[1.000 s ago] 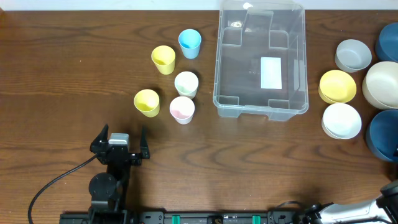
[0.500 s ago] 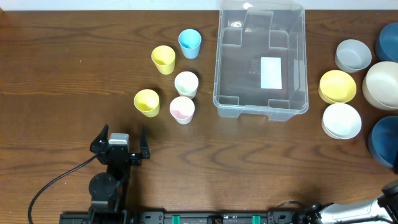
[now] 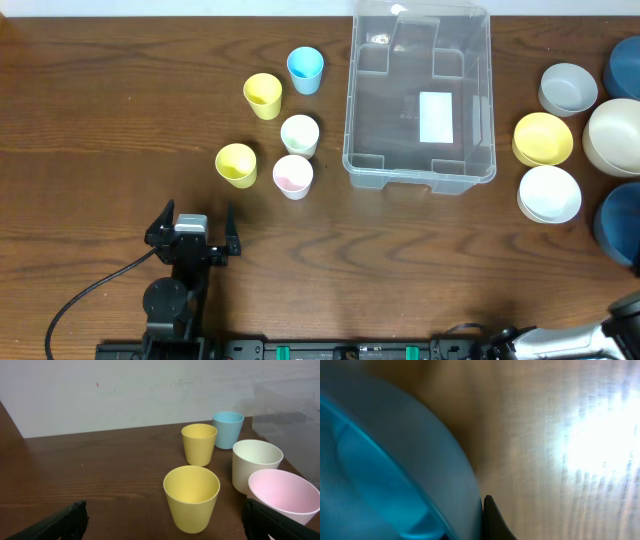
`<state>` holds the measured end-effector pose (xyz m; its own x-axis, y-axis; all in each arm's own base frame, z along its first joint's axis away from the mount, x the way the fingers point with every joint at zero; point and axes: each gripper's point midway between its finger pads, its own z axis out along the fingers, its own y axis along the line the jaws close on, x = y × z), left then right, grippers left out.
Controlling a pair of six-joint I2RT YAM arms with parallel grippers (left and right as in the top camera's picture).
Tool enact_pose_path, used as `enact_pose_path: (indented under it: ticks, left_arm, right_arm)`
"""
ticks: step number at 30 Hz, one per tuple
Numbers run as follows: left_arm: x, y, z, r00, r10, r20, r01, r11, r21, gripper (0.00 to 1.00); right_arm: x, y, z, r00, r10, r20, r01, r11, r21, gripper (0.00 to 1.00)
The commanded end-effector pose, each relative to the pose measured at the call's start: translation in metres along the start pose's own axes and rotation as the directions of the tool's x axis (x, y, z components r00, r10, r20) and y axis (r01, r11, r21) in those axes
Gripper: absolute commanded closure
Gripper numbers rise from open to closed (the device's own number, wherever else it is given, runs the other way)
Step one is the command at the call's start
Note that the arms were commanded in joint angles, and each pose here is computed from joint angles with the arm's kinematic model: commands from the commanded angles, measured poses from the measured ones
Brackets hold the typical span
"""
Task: Pack container
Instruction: 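Reach the right gripper down to the dark blue bowl's rim at right, then lift the dark blue bowl and lower it into the clear container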
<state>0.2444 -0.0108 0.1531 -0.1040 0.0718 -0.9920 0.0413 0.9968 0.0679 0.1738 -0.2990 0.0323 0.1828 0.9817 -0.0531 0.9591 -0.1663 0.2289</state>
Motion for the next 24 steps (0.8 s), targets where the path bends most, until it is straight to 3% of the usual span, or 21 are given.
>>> enact_pose_path:
  ticks: [1,6,9,13,20,24]
  left_arm:
    - [0.017,0.002,0.001,0.999,0.011,-0.052,-0.012,1.0,-0.013,0.02]
    - [0.017,0.002,0.001,0.999,0.011,-0.052,-0.012,1.0,-0.013,0.02]
    - [0.017,0.002,0.001,0.999,0.011,-0.052,-0.012,1.0,-0.013,0.02]
    - [0.017,0.002,0.001,0.999,0.011,-0.052,-0.012,1.0,-0.013,0.02]
    - [0.017,0.002,0.001,0.999,0.011,-0.052,-0.012,1.0,-0.013,0.02]
    - [0.017,0.002,0.001,0.999,0.011,-0.052,-0.012,1.0,-0.013,0.02]
  right_arm:
    - [-0.002,0.062,-0.072,0.991,-0.119,0.065,0.134,0.939,-0.315,0.99]
    - [0.036,0.13,-0.183,0.913,-0.312,0.261,0.407,0.712,-0.572,0.99]
    - [0.093,0.171,-0.253,0.779,-0.427,0.459,0.627,0.498,-0.599,0.99]
    - [0.177,0.215,-0.298,0.637,-0.469,0.611,0.764,0.284,-0.579,0.98]
    - [0.315,0.261,-0.274,0.512,-0.553,0.657,0.839,0.157,-0.522,0.98]
    - [0.366,0.277,-0.224,0.49,-0.624,0.608,0.845,0.169,-0.507,0.99]
